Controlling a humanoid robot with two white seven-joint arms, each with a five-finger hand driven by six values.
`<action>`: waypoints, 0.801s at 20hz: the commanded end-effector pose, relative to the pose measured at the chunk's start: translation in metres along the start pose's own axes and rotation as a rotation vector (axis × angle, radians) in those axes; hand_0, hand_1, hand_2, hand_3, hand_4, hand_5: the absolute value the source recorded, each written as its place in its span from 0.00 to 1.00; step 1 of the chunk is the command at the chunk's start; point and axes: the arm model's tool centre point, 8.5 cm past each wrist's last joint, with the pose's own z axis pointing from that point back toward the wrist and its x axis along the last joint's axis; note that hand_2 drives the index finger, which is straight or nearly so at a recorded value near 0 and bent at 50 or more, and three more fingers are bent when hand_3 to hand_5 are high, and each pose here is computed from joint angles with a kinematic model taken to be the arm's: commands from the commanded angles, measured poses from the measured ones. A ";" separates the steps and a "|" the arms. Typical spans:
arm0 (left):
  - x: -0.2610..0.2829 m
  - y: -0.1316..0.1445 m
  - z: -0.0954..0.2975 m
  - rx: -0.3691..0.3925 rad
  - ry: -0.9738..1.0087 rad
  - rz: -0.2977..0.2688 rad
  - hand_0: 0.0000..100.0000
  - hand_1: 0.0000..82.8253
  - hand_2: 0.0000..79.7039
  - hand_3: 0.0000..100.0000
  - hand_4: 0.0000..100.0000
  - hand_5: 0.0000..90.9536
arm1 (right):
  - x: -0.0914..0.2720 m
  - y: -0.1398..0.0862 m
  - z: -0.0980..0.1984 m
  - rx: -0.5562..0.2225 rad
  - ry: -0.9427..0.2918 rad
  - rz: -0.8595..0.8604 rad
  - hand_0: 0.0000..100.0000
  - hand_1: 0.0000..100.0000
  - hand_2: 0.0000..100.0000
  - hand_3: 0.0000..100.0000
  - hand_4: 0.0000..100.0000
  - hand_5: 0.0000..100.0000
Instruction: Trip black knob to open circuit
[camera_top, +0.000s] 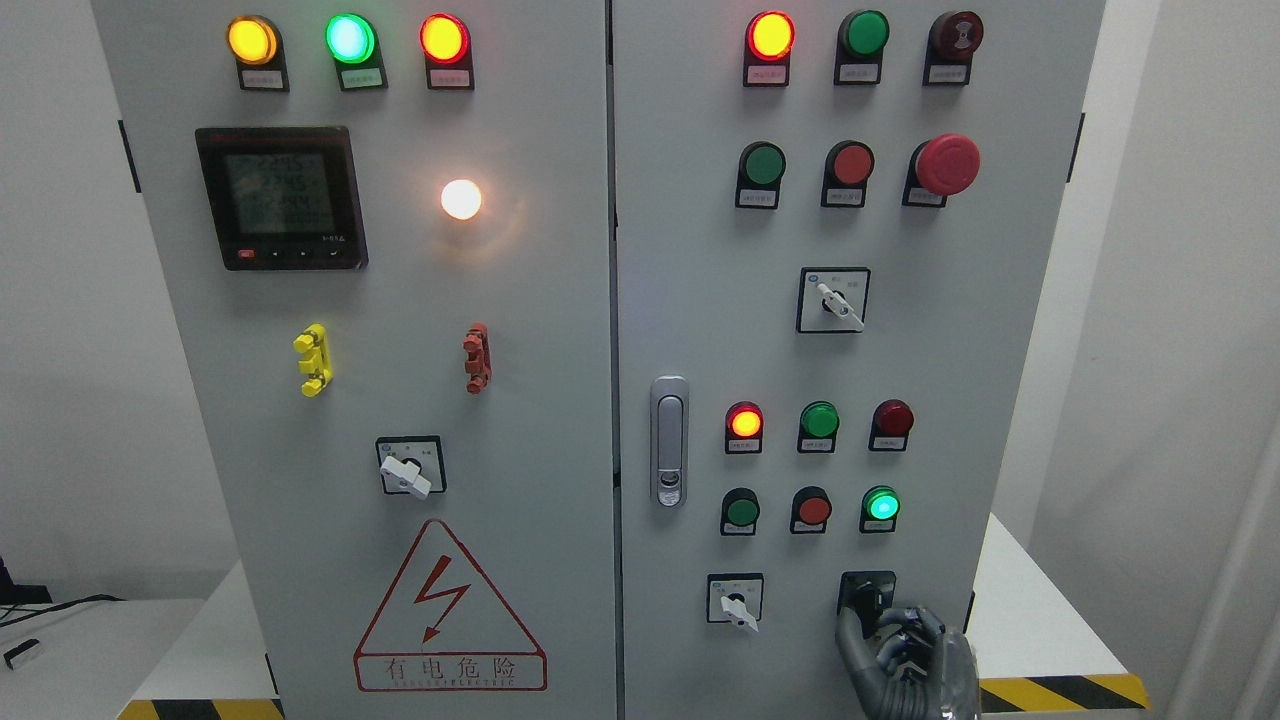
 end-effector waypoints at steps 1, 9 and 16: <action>0.000 0.000 0.000 -0.005 -0.002 -0.030 0.12 0.47 0.00 0.00 0.00 0.00 | -0.001 -0.001 0.000 -0.004 0.001 0.013 0.30 0.71 0.56 0.89 0.89 0.99; 0.000 0.000 0.000 -0.005 -0.002 -0.030 0.12 0.47 0.00 0.00 0.00 0.00 | -0.001 -0.001 -0.001 -0.012 -0.005 0.036 0.30 0.71 0.56 0.88 0.89 0.99; 0.000 -0.001 0.000 -0.006 -0.002 -0.030 0.12 0.47 0.00 0.00 0.00 0.00 | -0.002 -0.002 0.000 -0.014 -0.009 0.048 0.30 0.72 0.55 0.88 0.89 0.99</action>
